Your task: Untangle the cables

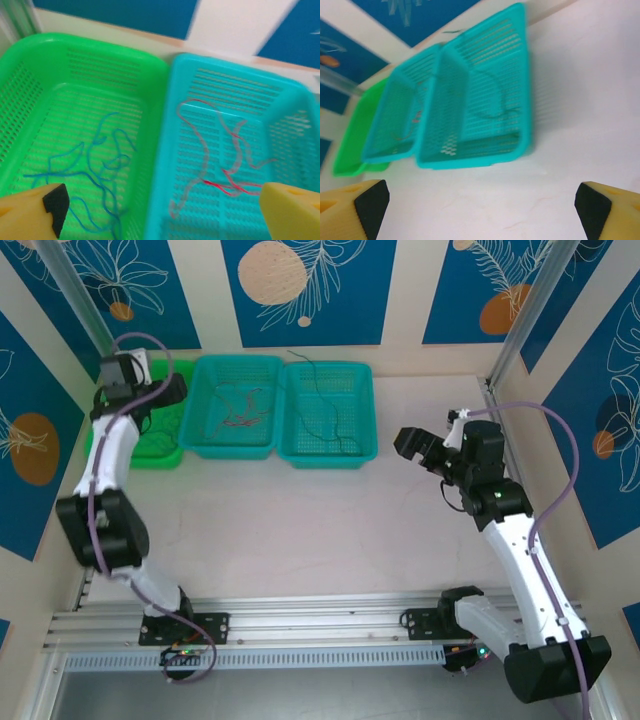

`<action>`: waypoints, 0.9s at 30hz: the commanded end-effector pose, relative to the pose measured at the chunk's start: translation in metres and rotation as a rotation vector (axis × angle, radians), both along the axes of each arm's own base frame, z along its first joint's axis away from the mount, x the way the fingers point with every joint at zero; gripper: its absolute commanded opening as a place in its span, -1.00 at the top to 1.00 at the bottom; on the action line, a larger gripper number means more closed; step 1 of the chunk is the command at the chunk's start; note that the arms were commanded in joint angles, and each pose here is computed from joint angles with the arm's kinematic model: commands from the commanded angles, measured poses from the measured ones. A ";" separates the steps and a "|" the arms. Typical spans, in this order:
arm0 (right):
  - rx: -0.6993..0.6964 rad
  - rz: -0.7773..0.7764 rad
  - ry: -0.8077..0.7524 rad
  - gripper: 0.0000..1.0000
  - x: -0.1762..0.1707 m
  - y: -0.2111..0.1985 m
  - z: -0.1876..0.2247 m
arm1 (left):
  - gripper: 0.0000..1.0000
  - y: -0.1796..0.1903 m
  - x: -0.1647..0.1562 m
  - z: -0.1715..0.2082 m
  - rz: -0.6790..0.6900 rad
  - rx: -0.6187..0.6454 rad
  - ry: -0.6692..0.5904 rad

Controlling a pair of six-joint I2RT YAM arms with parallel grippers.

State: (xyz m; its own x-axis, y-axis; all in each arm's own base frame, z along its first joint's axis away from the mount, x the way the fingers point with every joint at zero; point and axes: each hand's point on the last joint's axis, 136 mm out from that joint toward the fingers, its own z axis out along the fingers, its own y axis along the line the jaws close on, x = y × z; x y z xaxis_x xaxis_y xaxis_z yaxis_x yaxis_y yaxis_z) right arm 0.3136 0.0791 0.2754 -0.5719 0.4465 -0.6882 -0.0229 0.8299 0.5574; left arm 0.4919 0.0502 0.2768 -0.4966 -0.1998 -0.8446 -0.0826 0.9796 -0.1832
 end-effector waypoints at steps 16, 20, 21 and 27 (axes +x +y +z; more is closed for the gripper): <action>-0.430 -0.146 -0.116 -1.00 0.089 -0.082 -0.166 | -1.00 -0.078 -0.173 -0.087 -0.064 0.303 -0.197; -0.441 0.076 -0.201 -0.99 0.085 -0.042 -0.179 | -1.00 -0.078 -0.165 -0.113 -0.065 0.323 -0.188; -0.428 0.059 -0.246 -0.98 0.080 -0.045 -0.181 | -1.00 -0.079 -0.164 -0.119 -0.070 0.326 -0.206; -0.454 0.006 -0.240 -0.98 0.083 -0.051 -0.181 | -1.00 -0.078 -0.133 -0.142 -0.092 0.281 -0.256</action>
